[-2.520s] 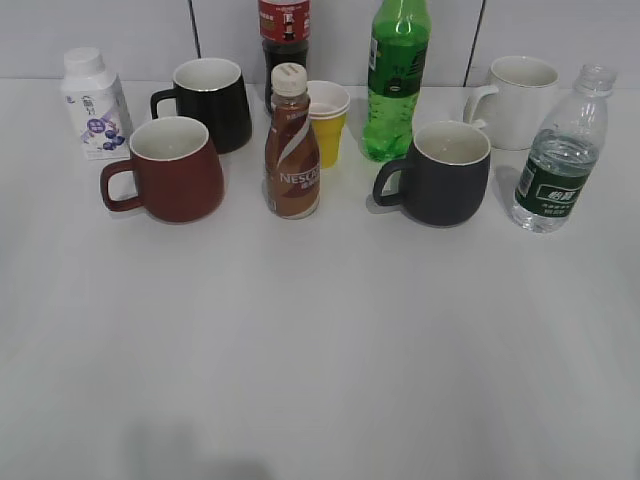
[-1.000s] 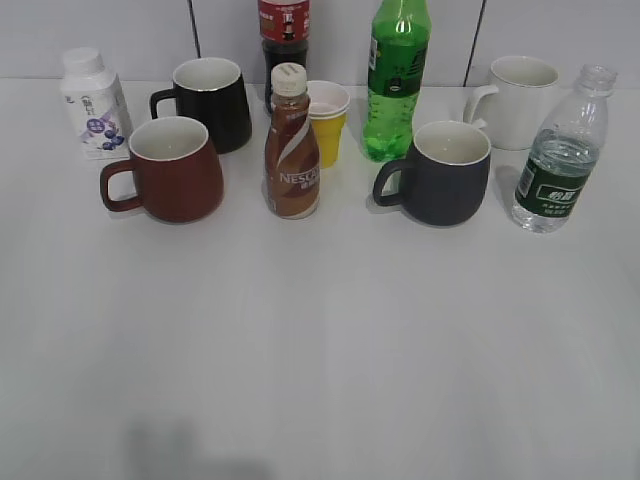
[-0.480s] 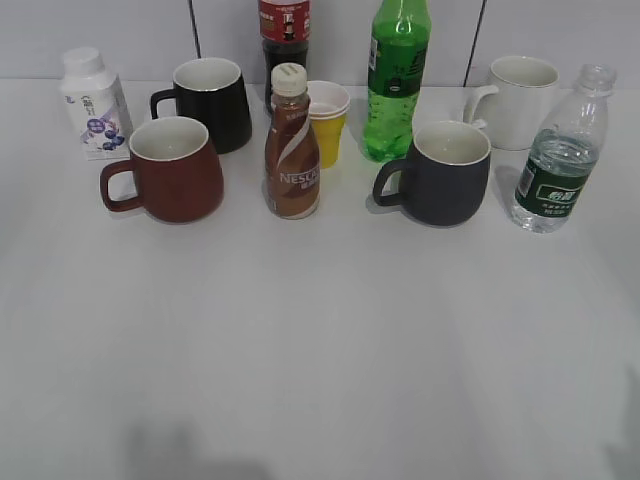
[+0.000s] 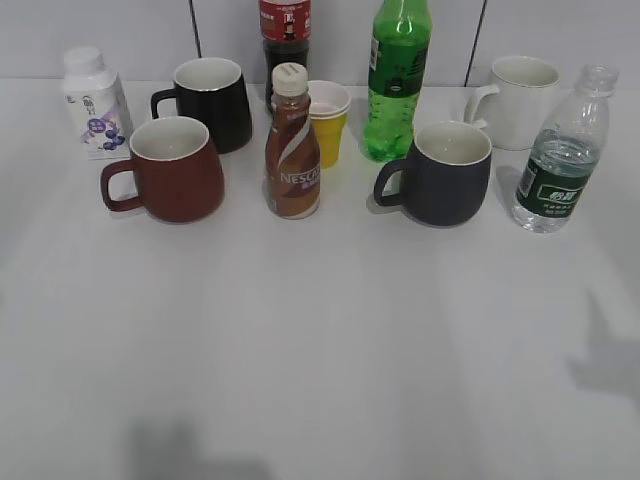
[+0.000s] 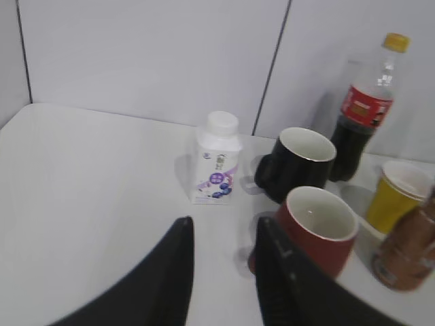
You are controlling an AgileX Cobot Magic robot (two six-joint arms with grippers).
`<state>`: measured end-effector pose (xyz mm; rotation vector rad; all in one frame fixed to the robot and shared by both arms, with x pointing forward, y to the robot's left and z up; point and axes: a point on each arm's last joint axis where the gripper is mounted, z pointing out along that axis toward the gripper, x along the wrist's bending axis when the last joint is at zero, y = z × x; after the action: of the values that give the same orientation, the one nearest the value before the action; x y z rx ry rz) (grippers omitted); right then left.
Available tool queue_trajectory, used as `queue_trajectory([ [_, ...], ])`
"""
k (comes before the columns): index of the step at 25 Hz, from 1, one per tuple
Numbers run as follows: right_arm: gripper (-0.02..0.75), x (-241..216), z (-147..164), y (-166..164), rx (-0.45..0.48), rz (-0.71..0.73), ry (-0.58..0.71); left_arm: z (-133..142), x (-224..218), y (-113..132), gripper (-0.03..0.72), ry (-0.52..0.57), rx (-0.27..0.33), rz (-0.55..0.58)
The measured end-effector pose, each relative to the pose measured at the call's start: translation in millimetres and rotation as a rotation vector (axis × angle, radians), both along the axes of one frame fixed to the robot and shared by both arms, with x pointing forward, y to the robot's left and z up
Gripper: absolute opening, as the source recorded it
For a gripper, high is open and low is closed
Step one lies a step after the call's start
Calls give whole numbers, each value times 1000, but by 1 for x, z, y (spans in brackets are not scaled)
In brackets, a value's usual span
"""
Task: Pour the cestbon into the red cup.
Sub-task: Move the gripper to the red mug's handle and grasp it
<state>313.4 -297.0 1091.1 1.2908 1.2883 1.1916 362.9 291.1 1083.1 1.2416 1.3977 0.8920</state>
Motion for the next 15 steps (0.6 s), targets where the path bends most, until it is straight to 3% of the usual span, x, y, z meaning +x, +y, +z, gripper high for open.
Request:
queue_trajectory([
  [6, 503, 29, -8, 3, 0, 20, -8, -21, 53, 4, 241, 40, 38, 57],
  [15, 503, 86, -24, 6, -7, 30, 9, -55, 110, 8, 241, -19, 117, 116],
])
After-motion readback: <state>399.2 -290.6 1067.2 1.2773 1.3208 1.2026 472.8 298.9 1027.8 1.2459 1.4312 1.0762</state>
